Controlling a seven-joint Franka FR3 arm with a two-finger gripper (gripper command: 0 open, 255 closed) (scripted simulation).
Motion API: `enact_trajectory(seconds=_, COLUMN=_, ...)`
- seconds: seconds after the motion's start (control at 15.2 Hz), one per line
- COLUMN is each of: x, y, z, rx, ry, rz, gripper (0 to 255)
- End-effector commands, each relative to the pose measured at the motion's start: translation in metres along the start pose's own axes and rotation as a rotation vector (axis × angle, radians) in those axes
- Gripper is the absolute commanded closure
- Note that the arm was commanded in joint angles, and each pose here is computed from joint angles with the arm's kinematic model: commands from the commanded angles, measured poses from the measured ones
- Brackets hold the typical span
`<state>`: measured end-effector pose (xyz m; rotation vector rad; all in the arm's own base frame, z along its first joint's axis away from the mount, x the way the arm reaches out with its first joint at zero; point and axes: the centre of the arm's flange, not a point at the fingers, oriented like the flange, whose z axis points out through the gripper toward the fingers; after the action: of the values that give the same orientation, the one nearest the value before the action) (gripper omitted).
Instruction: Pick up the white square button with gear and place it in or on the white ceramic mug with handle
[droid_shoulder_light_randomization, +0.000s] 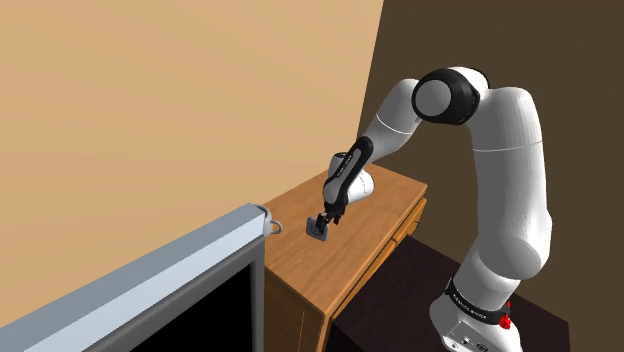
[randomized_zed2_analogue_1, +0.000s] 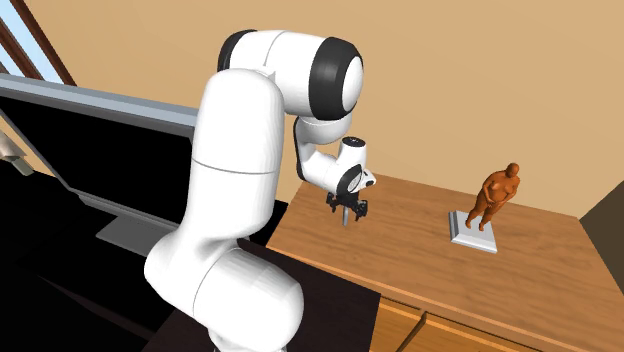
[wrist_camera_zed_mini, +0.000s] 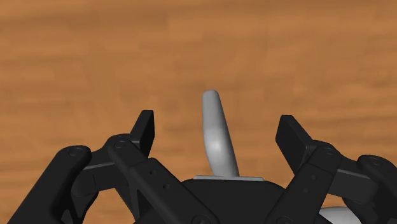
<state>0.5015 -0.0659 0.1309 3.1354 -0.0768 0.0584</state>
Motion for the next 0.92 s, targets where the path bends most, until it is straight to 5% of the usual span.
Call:
enact_trajectory(seconds=0.0, x=0.000, y=0.000, z=0.000, rx=0.000, ry=0.000, rz=0.000, gripper=255)
enact_trajectory(seconds=0.86, x=0.001, y=0.000, z=-0.021, rx=0.000, ry=0.000, rz=0.000, gripper=255)
